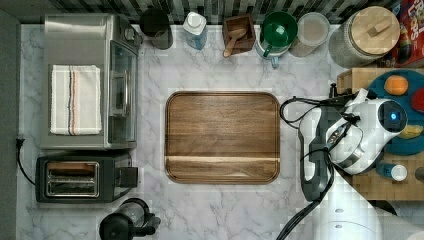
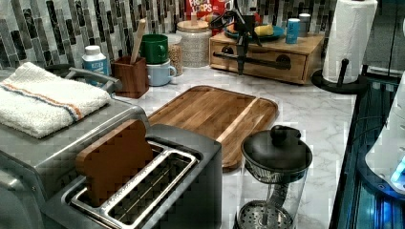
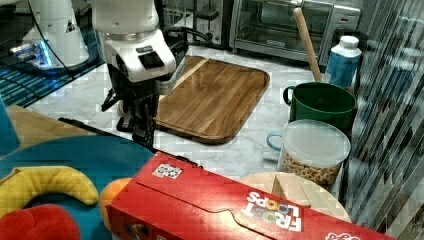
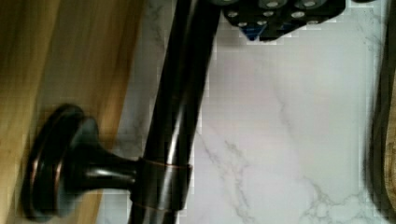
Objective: Close the drawer.
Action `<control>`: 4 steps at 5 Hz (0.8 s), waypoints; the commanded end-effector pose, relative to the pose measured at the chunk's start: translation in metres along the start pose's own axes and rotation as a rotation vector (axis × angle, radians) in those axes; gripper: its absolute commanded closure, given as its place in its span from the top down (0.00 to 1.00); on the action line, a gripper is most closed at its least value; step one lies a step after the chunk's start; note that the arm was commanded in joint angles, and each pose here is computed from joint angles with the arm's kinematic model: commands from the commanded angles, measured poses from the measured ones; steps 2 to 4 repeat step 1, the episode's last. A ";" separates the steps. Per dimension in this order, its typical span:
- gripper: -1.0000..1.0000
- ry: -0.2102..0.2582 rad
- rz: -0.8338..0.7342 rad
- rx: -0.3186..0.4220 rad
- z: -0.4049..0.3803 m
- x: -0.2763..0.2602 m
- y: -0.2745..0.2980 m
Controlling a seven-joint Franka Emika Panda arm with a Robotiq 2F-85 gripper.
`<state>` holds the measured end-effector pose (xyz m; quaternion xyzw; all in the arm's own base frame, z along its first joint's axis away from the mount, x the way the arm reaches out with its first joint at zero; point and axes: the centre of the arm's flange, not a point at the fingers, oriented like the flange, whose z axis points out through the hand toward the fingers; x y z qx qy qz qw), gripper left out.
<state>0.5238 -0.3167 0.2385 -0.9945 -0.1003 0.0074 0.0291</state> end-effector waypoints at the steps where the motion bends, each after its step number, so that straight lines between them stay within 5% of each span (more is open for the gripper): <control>1: 0.00 0.131 0.098 -0.244 -0.086 -0.040 0.118; 4: 0.00 0.131 0.098 -0.244 -0.086 -0.040 0.118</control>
